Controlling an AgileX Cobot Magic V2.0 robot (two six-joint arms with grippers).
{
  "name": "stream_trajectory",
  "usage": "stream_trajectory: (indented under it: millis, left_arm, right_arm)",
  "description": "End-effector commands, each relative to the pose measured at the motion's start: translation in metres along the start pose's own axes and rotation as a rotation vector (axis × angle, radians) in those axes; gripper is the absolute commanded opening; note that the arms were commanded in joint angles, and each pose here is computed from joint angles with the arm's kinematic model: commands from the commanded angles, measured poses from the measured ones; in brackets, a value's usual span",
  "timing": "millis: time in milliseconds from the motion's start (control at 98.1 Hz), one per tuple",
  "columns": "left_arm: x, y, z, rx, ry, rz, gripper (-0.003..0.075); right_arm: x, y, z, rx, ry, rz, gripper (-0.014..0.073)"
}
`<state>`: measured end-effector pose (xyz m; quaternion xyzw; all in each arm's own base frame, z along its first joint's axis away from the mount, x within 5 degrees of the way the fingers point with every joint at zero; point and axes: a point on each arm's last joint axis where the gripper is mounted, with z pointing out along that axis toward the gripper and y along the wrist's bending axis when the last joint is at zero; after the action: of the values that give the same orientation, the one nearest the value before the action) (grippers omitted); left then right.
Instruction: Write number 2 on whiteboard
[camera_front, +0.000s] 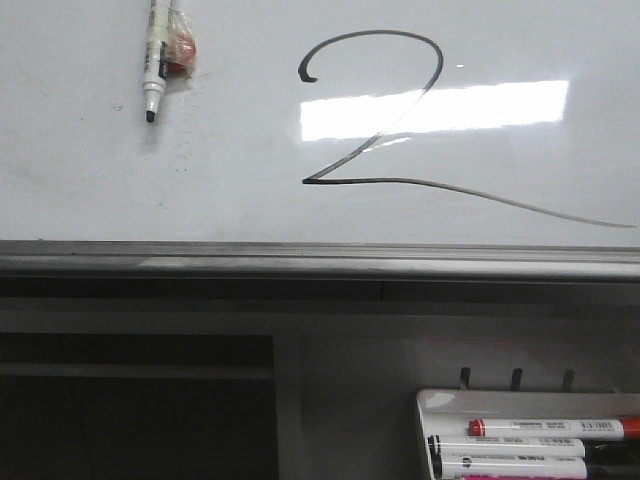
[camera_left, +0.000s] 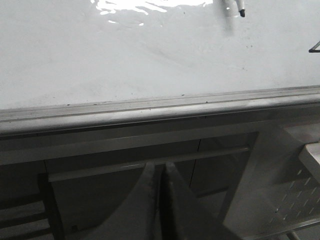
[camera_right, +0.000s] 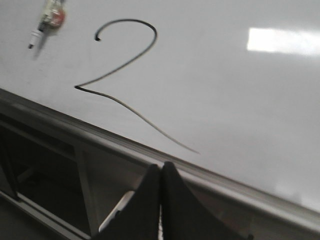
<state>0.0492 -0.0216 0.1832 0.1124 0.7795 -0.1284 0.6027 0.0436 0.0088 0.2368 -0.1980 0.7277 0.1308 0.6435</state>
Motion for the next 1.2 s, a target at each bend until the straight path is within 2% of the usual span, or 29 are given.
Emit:
stream_trajectory:
  millis: [0, 92, 194, 255, 306, 428, 1193]
  left_arm:
    - [-0.002, 0.001, -0.001, -0.007, -0.068, -0.029, -0.002]
    - [-0.002, 0.001, -0.001, -0.007, -0.068, -0.029, -0.002]
    - [-0.002, 0.001, -0.001, -0.007, -0.068, -0.029, -0.002]
    - [-0.002, 0.001, -0.001, -0.007, -0.068, -0.029, -0.002]
    - [-0.002, 0.001, -0.001, -0.007, -0.068, -0.029, -0.002]
    - [-0.002, 0.001, -0.001, -0.007, -0.068, -0.029, -0.002]
    - [-0.002, 0.001, -0.001, -0.007, -0.068, -0.029, -0.002]
  right_arm:
    - [0.0, 0.003, 0.004, 0.069, -0.062, 0.076, -0.0072]
    - [0.016, 0.001, 0.011, 0.187, -0.091, 0.154, -0.0072]
    - [0.036, -0.004, 0.016, 0.317, -0.108, 0.161, -0.0072]
    - [0.046, -0.007, 0.017, 0.369, -0.083, 0.169, -0.0072]
    - [0.052, -0.008, 0.016, 0.406, -0.003, 0.186, -0.0072]
    - [0.062, -0.008, 0.015, 0.423, 0.098, 0.208, -0.0072]
    - [0.061, -0.009, 0.013, 0.429, 0.08, 0.177, -0.0072]
